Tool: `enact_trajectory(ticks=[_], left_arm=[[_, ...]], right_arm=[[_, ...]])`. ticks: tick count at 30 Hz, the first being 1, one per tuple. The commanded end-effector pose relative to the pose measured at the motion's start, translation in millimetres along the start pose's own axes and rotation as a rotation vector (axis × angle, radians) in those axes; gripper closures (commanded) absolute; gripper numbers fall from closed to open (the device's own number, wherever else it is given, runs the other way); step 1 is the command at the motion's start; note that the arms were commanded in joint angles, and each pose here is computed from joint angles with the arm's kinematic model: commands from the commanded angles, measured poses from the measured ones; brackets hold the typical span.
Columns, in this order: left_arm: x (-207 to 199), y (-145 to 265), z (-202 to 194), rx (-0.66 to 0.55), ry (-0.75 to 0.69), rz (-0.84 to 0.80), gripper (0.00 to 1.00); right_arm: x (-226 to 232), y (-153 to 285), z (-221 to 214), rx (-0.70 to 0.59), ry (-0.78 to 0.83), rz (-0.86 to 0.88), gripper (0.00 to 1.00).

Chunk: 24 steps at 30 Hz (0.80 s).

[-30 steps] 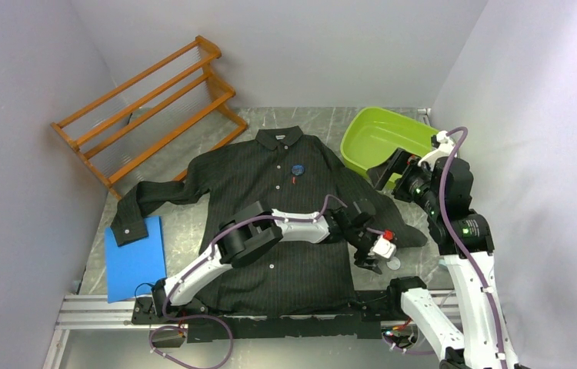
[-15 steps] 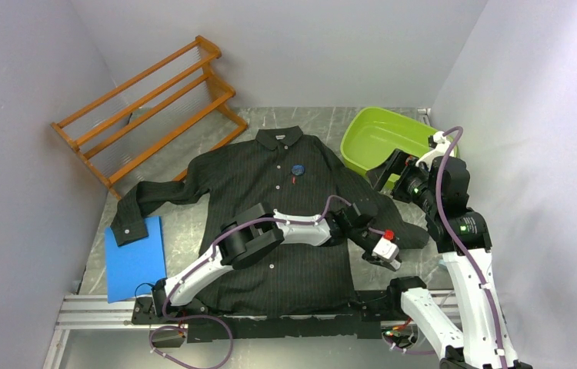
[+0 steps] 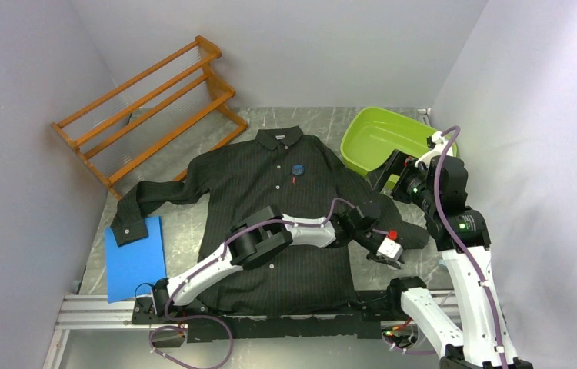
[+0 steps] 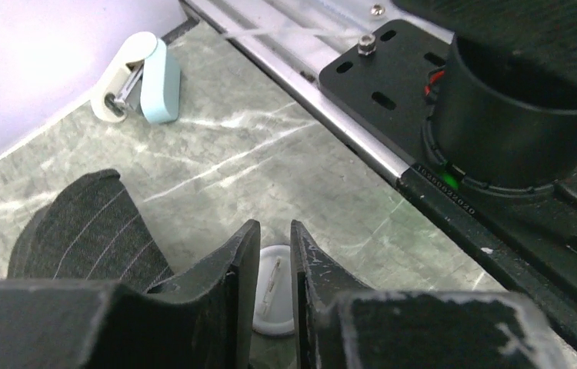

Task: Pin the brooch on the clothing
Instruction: Move the brooch to the center of the board.

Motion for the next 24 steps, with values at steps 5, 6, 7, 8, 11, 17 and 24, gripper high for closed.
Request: enact_trajectory(ticks=[5,6,7,8,11,17,24], left_arm=[[-9,15,-5,0.118,0.022,-0.025,0.83],[-14,18,-6,0.125,0.024,-0.027,0.83],[-18,20,-7,0.131,0.031,-0.025,0.84],[-21,22,-8,0.141,0.038,-0.023,0.85],[-29,28,-7,0.172,0.069,-0.022,0.9],[-52,53,-2,0.249,0.111,0.028,0.92],[-63,81,10,0.336,0.107,0.113,0.86]], right_arm=[[1,3,9,-0.046,0.024,-0.009,0.02],[1,2,10,-0.049,0.026,-0.011,0.02],[1,2,10,-0.049,0.028,-0.012,0.02],[1,2,10,-0.049,0.03,-0.012,0.02],[2,2,11,-0.049,0.03,-0.009,0.02],[3,3,10,-0.051,0.025,0.0,0.02],[2,0,7,-0.047,0.014,0.012,0.02]])
Point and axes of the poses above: each gripper's point midway between its finger pads, its own y axis back along the fingers, its own x axis along the line the jaws close on, z = x × y, the point moved 6 cm from there along y, back along the fingers, and after that the axes turned 10 degrees about -y, right-handed, at the moved point
